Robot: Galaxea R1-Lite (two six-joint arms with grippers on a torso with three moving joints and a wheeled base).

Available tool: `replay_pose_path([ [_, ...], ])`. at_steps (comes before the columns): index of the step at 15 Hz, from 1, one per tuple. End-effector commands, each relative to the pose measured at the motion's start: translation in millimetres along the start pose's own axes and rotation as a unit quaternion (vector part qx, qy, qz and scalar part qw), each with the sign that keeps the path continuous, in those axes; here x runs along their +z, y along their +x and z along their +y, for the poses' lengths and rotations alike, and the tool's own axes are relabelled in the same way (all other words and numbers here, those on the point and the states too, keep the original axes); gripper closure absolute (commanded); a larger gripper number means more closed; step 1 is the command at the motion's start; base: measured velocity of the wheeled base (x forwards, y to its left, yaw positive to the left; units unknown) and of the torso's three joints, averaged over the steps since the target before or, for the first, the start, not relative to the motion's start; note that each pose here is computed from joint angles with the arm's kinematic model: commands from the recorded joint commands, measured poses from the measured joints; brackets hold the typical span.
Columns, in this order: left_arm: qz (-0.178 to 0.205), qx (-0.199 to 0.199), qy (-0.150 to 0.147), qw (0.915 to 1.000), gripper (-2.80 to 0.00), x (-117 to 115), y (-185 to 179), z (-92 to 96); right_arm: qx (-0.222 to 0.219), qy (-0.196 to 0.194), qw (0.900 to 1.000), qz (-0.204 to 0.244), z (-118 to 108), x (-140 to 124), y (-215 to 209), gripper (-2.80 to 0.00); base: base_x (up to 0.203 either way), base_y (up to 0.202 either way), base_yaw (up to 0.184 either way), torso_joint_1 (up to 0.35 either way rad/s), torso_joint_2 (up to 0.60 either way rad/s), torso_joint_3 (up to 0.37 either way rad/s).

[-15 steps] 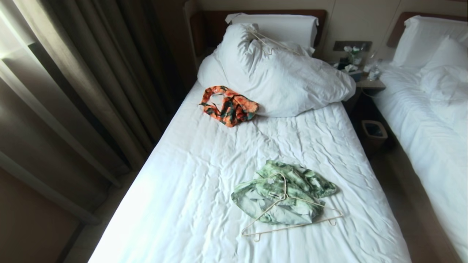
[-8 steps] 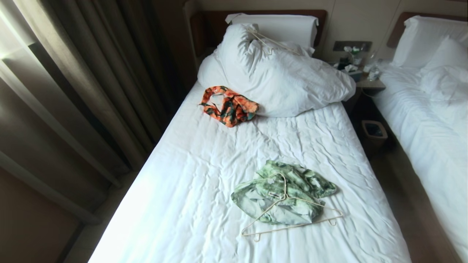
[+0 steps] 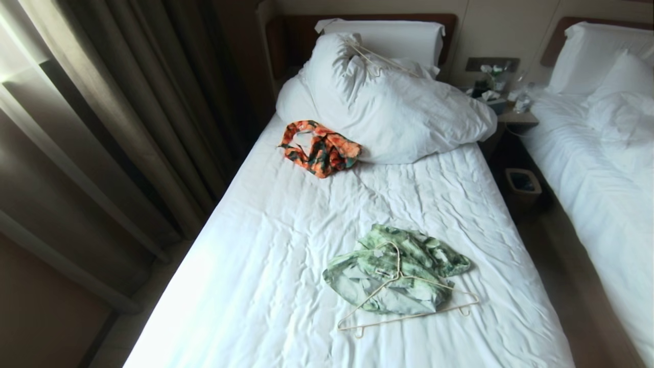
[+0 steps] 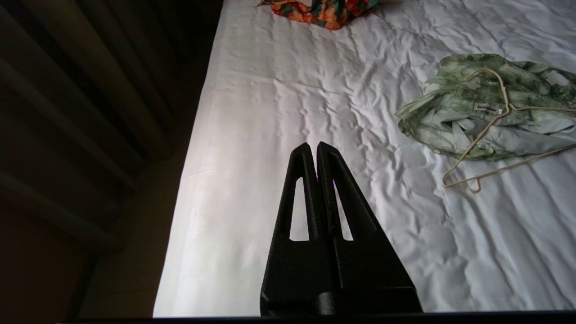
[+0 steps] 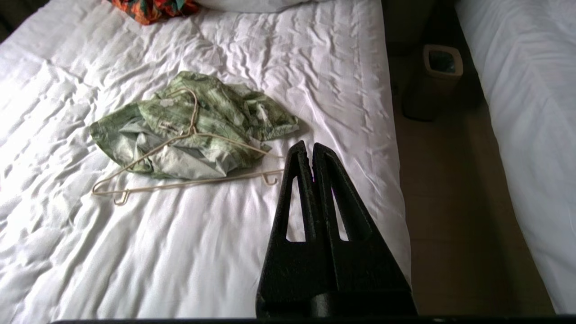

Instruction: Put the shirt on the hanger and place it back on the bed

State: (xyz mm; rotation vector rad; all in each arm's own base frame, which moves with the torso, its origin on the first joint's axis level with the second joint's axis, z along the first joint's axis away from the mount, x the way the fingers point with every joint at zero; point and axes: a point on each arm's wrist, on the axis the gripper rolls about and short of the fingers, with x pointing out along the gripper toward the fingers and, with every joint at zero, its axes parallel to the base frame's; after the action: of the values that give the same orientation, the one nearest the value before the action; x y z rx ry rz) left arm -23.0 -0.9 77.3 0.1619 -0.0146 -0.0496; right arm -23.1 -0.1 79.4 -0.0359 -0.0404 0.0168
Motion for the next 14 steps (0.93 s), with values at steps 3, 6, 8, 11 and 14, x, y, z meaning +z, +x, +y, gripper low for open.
replay_pose_path([
  [3, 0.011, 0.002, -0.043, 0.9990, 0.00, -2.1, -0.4, -0.2, -0.003, 0.003, 1.000, 0.022, 0.0, -4.7, 0.1, 0.00, 0.000, 0.000, 0.000, 0.000, 0.00, 0.000],
  [6, 0.010, 0.025, -0.067, 0.9974, 0.00, -2.0, -0.2, 0.8, -0.003, 0.005, 1.000, 0.020, 0.0, -4.4, 0.1, 0.00, 0.000, 0.000, 0.000, 0.000, 0.00, 0.000],
  [8, 0.010, 0.033, -0.100, 0.9944, 0.00, -1.9, -0.3, 1.2, -0.003, 0.011, 1.000, 0.020, 0.0, -4.4, 0.1, 0.00, 0.000, 0.000, 0.000, 0.000, 0.00, 0.000],
  [11, 0.007, 0.039, -0.119, 0.9921, 0.00, -1.6, -0.3, 1.5, -0.004, 0.020, 1.000, 0.020, 0.0, -4.4, 0.1, 0.00, 0.000, 0.000, 0.000, 0.000, 0.00, 0.000],
  [14, 0.002, 0.045, -0.120, 0.9917, 0.00, -0.9, -0.1, 1.4, -0.005, 0.019, 1.000, 0.020, -0.1, -4.4, 0.1, 0.00, 0.000, 0.000, 0.000, 0.000, 0.00, 0.000],
])
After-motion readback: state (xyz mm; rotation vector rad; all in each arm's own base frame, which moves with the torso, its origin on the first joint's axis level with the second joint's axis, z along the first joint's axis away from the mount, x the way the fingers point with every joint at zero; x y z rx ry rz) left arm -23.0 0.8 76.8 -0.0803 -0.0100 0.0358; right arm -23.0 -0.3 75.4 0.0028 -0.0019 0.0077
